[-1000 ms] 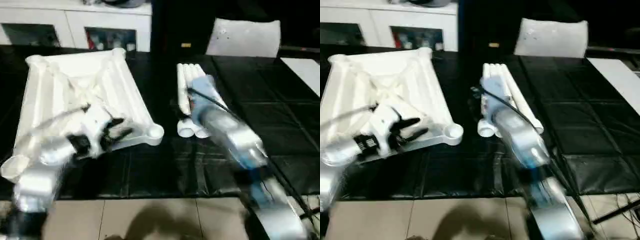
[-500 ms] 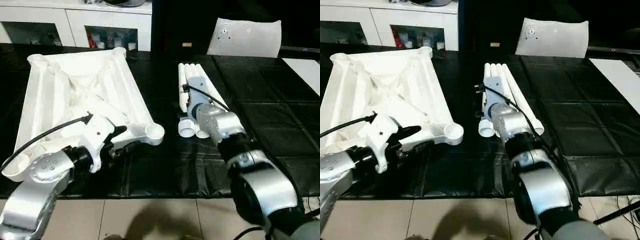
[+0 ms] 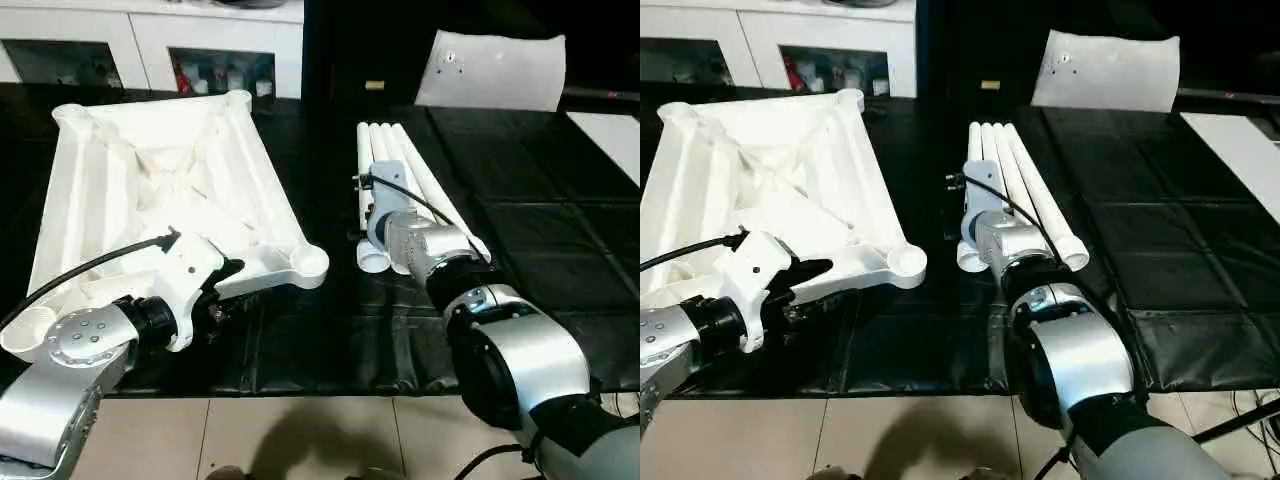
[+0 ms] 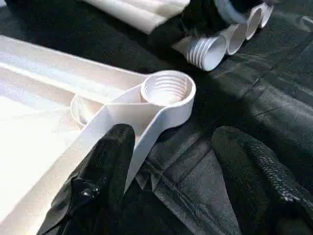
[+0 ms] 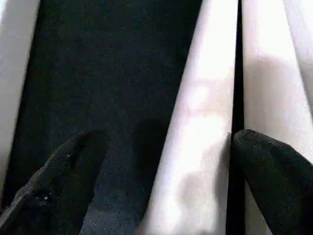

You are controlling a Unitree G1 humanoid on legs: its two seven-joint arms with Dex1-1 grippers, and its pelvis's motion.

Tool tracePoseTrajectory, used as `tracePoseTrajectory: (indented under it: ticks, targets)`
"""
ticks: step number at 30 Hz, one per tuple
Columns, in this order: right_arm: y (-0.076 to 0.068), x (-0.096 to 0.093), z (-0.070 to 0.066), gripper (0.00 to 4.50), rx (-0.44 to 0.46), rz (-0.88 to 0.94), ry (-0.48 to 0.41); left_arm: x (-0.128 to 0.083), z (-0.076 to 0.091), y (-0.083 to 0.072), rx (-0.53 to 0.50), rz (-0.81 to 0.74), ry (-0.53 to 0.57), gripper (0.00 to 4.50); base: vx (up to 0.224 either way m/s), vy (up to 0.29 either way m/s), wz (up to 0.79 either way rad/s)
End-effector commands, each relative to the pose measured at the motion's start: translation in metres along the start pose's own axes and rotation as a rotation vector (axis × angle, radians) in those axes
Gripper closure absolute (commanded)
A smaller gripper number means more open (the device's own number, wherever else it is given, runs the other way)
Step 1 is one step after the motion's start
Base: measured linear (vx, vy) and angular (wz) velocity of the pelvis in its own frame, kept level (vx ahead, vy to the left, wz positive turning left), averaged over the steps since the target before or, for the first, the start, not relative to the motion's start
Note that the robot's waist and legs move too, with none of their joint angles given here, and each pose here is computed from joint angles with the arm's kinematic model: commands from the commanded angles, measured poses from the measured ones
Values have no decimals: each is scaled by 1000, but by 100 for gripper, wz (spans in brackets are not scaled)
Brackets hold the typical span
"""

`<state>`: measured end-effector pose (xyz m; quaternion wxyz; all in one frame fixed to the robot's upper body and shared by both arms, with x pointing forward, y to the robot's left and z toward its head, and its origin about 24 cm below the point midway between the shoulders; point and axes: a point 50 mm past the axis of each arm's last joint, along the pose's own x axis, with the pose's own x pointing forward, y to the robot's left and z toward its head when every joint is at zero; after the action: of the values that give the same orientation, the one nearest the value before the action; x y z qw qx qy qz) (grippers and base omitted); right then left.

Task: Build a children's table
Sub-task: Pick table leg

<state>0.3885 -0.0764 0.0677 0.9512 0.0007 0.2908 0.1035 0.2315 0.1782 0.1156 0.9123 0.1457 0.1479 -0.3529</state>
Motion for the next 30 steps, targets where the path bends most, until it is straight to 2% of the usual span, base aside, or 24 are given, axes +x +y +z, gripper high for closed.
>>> tracePoseTrajectory:
  ticks: [1, 5, 9, 16, 21, 24, 30]
  targets:
    - [0, 1, -3, 0, 26, -6, 27, -3, 4, 0, 10, 7, -8, 156, 0, 0, 0]
    - [6, 1, -15, 0, 97, 48, 101, -5, 4, 0, 9, 4, -1, 156, 0, 0, 0]
    - [8, 1, -18, 0, 136, 75, 136, -5, 4, 0, 9, -1, 3, 156, 0, 0, 0]
    - [6, 0, -18, 71, 194, 92, 171, -5, 4, -5, 3, -43, 8, 149, 0, 0, 0]
    - [3, -1, -21, 115, 203, 87, 200, -4, 4, -6, 2, -50, 9, 149, 0, 0, 0]
    - [3, -1, -22, 128, 208, 90, 204, -3, 5, -6, 1, -52, 7, 149, 0, 0, 0]
    - [2, -1, -20, 184, 229, 91, 196, -1, 6, -5, 6, -48, 3, 149, 0, 0, 0]
